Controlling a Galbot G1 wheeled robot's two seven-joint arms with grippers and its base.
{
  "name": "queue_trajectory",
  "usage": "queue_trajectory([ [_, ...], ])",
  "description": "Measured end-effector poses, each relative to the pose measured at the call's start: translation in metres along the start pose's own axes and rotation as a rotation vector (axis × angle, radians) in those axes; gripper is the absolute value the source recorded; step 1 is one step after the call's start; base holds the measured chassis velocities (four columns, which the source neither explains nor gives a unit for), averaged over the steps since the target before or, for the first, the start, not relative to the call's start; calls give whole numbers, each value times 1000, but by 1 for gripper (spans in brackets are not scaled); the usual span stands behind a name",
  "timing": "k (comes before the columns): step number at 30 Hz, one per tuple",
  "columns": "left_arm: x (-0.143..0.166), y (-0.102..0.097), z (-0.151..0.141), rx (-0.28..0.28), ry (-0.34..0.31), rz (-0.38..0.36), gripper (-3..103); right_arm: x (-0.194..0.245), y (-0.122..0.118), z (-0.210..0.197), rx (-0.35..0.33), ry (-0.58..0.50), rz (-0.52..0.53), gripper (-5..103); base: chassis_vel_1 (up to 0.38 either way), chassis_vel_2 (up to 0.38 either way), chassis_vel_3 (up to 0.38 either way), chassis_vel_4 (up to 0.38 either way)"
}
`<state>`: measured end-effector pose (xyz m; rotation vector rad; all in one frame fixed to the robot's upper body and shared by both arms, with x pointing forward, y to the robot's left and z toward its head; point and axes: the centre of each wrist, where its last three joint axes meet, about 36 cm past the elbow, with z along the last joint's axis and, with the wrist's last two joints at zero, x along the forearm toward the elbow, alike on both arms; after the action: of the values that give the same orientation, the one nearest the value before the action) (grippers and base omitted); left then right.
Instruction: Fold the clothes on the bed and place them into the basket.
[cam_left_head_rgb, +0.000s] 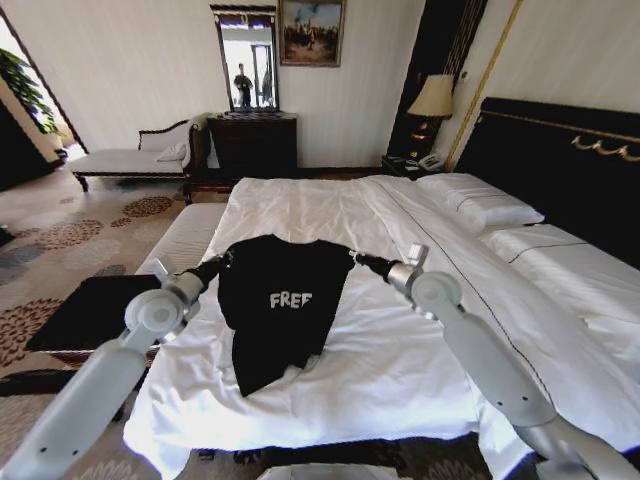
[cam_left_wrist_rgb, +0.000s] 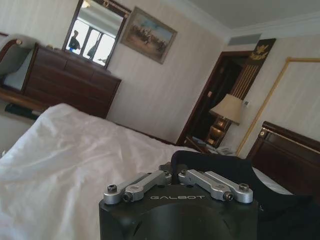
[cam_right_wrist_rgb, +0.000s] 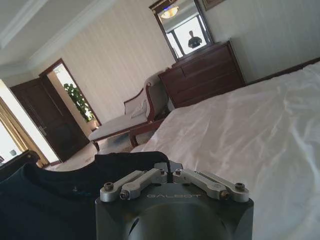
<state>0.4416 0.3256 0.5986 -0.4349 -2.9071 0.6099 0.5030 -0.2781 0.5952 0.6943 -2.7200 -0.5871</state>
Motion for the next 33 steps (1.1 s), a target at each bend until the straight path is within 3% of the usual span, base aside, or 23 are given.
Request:
queue_trajectory([
  [5, 19, -30, -37, -54, -61, 69, 0, 17, 20, -32, 41, -48, -39, 0, 0, 0, 0, 0],
  [9, 21, -41, -61, -72, -94, 86, 0, 19, 23, -56, 38, -86, -52, 0, 0, 0, 0, 0],
  [13, 24, -42, -88, -95, -121, 88, 0, 14, 24, -86, 38, -118, -58, 0, 0, 0, 0, 0],
  [19, 30, -42, -130, -144, -150, 66, 0, -5, 44, -132, 66, -156, -91, 0, 0, 0, 0, 0],
  [26, -19, -57, -163, -144, -174, 80, 0, -32, 49, -169, 64, -164, -66, 0, 0, 0, 0, 0],
  [30, -87, -69, -188, -135, -189, 54, 0, -68, 36, -197, 56, -182, 17, 0, 0, 0, 0, 0],
  [33, -113, -79, -191, -137, -186, 53, 0, -81, 33, -211, 55, -206, 48, 0, 0, 0, 0, 0],
])
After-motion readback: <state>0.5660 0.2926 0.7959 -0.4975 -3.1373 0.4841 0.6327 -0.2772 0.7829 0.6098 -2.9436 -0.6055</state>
